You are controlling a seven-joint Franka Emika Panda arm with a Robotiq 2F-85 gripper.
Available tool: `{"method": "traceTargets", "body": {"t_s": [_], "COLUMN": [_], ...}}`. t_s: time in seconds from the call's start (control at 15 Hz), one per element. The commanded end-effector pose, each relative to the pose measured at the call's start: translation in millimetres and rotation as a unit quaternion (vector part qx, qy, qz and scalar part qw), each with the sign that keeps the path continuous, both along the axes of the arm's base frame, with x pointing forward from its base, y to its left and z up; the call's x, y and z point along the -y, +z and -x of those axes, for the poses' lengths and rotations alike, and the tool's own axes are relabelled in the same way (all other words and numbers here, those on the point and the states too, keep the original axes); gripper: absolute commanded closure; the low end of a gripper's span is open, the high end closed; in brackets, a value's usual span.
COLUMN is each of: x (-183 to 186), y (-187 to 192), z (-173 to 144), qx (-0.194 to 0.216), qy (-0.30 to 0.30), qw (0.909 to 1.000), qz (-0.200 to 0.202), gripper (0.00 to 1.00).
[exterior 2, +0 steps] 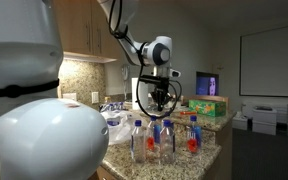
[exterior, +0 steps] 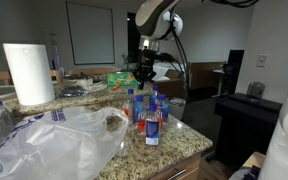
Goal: Put the bottles on the counter in the plastic bag
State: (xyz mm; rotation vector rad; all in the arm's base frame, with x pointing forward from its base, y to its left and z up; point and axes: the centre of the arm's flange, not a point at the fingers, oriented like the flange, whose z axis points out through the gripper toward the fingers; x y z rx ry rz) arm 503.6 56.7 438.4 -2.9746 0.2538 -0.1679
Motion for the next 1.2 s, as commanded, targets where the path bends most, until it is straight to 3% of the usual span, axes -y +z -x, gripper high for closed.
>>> {"method": "traceTargets", "body": {"t_s": [0.0,0.6,0.67,0.8,1.13], "x": [-6.1,-34.1,-32.4,-31.5,-37.2], "y": [-14.5,-45.6,-49.4,-57.0,-61.7], "z": [12.1,6.2,3.5,0.5,0.6], "qx": [0.0,0.0,-0.003,-0.011,-0.029], "qy": [0.016,0.012,0.008,0.008,0.021], "qw": [0.9998,0.9988,0.9985,0.9985,0.9984], "qz": [-0.009,0.048,0.054,0.053,0.044], "gripper": [0.62,0.04,0.48,0.46,0.79]}}
